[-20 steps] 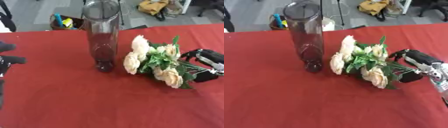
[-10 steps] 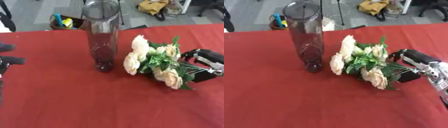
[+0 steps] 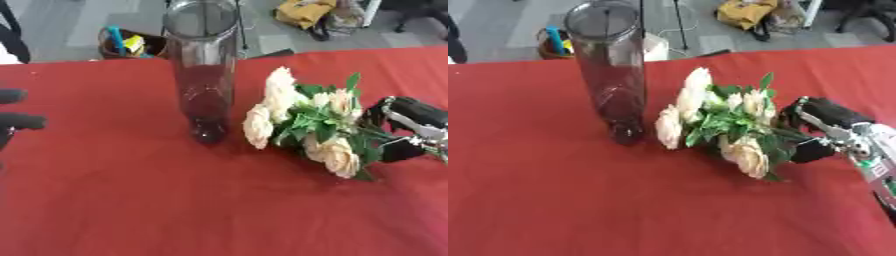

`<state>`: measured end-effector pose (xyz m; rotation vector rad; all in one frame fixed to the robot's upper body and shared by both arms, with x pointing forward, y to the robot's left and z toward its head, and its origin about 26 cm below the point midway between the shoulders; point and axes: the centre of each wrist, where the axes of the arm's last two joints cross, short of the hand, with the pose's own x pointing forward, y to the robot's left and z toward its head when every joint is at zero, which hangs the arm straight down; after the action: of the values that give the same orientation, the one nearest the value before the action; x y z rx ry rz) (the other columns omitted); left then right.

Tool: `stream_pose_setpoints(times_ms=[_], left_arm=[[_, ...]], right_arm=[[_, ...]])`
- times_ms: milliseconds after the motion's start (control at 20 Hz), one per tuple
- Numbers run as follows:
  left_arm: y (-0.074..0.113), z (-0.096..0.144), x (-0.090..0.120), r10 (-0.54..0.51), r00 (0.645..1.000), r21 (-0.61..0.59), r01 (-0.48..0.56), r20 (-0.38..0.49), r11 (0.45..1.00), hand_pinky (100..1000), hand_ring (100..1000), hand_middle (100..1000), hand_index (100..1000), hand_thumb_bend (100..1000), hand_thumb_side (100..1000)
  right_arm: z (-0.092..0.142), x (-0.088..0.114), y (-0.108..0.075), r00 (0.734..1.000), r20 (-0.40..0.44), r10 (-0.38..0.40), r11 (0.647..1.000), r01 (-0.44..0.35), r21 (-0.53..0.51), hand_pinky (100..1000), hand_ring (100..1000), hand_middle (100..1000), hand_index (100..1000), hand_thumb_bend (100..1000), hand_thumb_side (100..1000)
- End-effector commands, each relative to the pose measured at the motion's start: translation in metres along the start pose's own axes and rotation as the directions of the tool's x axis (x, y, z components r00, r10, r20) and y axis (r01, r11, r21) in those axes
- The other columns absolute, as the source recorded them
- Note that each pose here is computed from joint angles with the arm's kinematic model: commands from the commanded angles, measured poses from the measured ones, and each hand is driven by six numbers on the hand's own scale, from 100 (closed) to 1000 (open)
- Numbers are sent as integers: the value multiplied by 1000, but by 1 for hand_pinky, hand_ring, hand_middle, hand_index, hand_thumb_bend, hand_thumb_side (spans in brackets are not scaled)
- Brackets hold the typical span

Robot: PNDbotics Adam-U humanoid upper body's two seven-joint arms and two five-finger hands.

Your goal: Arrange flowers into the vase.

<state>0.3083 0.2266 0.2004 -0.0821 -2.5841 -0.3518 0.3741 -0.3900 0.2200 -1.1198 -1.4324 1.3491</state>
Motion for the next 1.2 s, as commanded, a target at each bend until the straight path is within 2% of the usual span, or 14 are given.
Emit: stream_pose_setpoints(times_ms=[50, 250, 450, 550, 650, 750, 850, 900, 1150, 1200], left_arm=[[-2, -5, 6, -2, 1000, -19, 2, 28, 1000, 720, 612, 727, 851, 108, 1000], [-2, -5, 6, -3, 1000, -21, 4, 26, 1000, 720, 613, 728, 852, 108, 1000], [-2, -5, 6, -3, 1000, -25, 4, 27, 1000, 720, 613, 729, 852, 108, 1000], [-2, -5, 6, -4, 1000, -25, 5, 26, 1000, 720, 613, 729, 852, 107, 1000], [-2, -5, 6, -5, 1000, -25, 5, 26, 1000, 720, 613, 730, 852, 107, 1000], [-2, -5, 6, -5, 1000, -27, 6, 25, 1000, 720, 613, 730, 852, 107, 1000], [-2, -5, 6, -6, 1000, -28, 7, 25, 1000, 720, 613, 730, 852, 107, 1000], [-2, -5, 6, -6, 1000, -29, 7, 25, 1000, 721, 613, 731, 852, 107, 1000], [-3, -5, 5, -6, 1000, -30, 7, 24, 1000, 721, 613, 731, 853, 107, 1000], [-3, -5, 5, -6, 1000, -31, 7, 23, 999, 721, 613, 730, 853, 107, 1000]], right_arm=[[0, -4, -13, 1000, -13, 21, 998, -22, -55, 381, 515, 216, 442, 204, 422], [-2, -4, -11, 1000, -23, 15, 996, -17, -86, 353, 500, 204, 384, 122, 410], [-5, -3, -7, 999, -29, 22, 995, -25, -96, 318, 492, 194, 348, 117, 391], [-5, -3, -5, 999, -35, 25, 995, -28, -95, 288, 463, 154, 282, 103, 389], [-6, -3, -4, 999, -38, 24, 995, -28, -96, 270, 449, 134, 253, 104, 391], [-6, -3, -3, 999, -40, 24, 995, -28, -93, 222, 401, 100, 201, 123, 401], [-6, -3, -3, 999, -42, 25, 995, -28, -94, 210, 379, 100, 187, 127, 406], [-6, -3, -3, 999, -43, 25, 995, -29, -96, 204, 354, 100, 166, 165, 419], [-7, -3, -3, 998, -52, 27, 993, -33, -115, 186, 273, 100, 122, 227, 459], [-7, -3, -4, 998, -52, 26, 991, -32, -132, 141, 217, 100, 100, 233, 492]])
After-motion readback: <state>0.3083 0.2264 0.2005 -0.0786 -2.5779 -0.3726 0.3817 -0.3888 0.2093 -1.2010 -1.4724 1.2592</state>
